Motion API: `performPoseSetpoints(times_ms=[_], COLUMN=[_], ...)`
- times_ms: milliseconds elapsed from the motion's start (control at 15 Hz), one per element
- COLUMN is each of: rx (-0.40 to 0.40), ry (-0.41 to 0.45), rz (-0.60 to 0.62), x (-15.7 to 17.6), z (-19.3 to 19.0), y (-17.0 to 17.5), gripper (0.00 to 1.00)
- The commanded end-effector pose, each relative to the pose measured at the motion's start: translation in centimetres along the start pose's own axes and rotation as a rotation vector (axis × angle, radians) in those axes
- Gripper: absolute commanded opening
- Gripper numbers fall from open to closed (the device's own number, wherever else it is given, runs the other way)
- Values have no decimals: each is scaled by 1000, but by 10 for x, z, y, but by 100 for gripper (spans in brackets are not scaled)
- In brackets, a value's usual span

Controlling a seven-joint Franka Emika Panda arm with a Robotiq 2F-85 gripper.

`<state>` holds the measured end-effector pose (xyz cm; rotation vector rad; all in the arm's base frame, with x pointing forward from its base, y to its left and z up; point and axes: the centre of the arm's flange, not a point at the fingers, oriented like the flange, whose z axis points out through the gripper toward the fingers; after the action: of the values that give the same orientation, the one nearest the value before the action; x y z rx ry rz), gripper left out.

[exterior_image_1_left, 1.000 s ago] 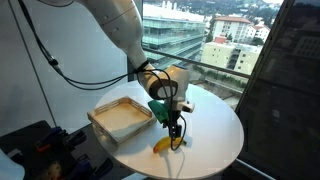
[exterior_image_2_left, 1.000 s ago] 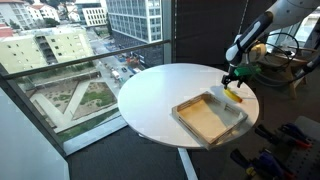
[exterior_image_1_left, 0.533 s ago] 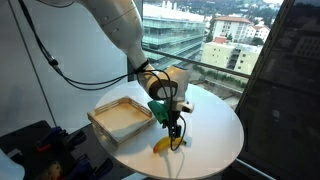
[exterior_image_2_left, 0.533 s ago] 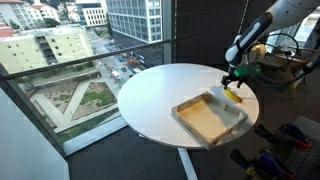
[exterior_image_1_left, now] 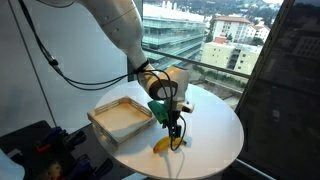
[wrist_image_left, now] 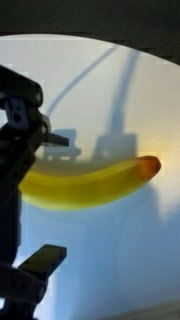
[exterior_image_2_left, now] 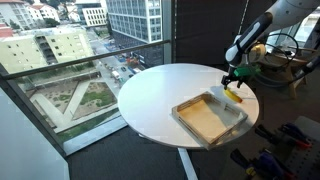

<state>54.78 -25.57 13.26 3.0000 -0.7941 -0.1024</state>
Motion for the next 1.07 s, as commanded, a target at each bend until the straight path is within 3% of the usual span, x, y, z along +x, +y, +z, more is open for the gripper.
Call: performPoseSetpoints(times_ms=[0, 1000], rx=[-2, -13], ry=[3, 37], rz=[4, 53], x=[0, 11], z=[1, 18], y=[0, 2], gripper=[100, 100])
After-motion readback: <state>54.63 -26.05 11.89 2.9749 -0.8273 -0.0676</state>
